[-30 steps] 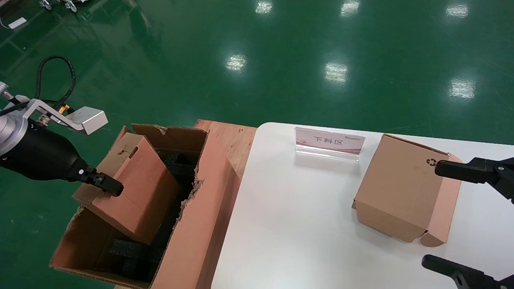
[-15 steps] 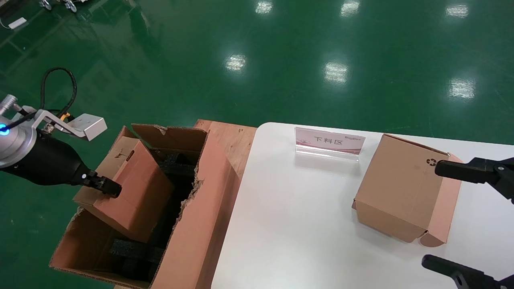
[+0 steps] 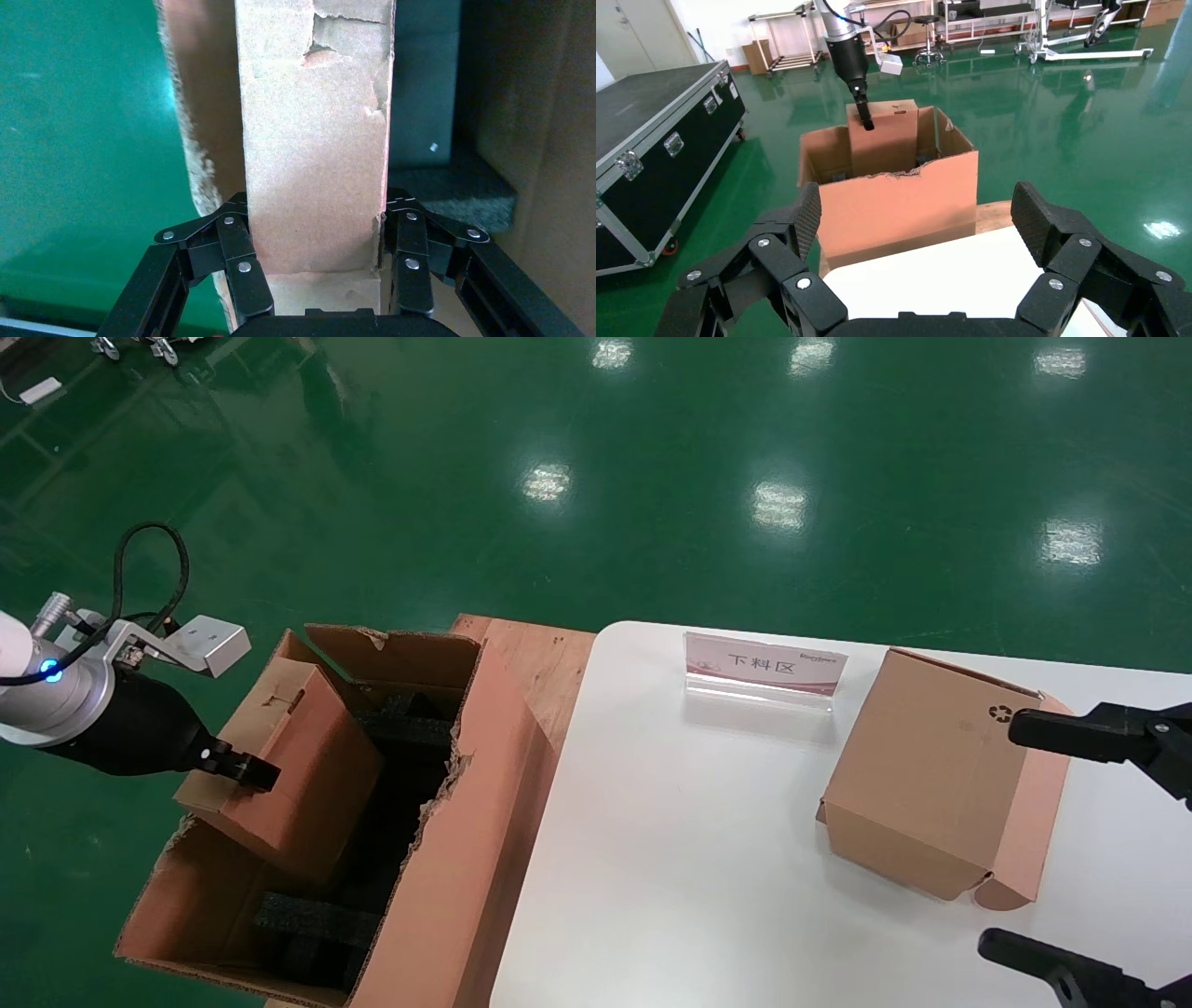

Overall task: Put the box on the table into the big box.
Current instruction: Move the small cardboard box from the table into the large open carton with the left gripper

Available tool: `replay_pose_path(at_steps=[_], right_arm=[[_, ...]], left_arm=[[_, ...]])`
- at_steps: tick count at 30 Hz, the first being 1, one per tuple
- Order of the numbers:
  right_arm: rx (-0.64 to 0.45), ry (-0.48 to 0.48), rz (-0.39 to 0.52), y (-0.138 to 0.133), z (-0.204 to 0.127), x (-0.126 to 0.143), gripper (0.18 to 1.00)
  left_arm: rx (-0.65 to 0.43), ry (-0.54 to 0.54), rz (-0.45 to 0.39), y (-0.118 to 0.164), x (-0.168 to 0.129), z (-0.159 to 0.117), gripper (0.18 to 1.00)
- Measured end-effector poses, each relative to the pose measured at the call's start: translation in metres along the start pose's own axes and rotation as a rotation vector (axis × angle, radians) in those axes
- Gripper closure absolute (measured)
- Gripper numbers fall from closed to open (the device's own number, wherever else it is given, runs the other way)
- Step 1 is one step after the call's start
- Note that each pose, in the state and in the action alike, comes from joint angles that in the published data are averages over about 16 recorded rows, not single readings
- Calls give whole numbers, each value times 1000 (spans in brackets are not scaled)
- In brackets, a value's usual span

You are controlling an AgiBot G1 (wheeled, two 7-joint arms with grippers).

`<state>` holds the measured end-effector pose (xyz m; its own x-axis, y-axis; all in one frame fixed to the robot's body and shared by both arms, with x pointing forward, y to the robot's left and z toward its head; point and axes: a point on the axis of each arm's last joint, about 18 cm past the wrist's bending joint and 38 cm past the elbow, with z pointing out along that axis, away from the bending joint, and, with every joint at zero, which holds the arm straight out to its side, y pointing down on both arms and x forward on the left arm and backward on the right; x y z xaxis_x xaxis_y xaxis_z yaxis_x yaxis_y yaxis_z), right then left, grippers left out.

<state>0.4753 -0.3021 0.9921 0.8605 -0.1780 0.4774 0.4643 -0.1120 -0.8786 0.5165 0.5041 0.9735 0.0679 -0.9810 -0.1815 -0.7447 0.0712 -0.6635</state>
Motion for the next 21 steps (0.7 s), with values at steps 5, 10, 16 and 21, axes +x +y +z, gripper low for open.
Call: replay_pose_path(at_steps=[5,10,16,21], right_arm=[[0,0,0,0,0,0,184],[0,0,0,0,0,0,184],[0,0,0,0,0,0,184],[0,0,0,0,0,0,184]], left_arm=[[25,-21,-8,-2,-3,6,846],[51,-36,-21,-5,-5,9,846],[78,-47,-40,-8,-6,12,846],[93,-53,-58,-10,-6,15,846]])
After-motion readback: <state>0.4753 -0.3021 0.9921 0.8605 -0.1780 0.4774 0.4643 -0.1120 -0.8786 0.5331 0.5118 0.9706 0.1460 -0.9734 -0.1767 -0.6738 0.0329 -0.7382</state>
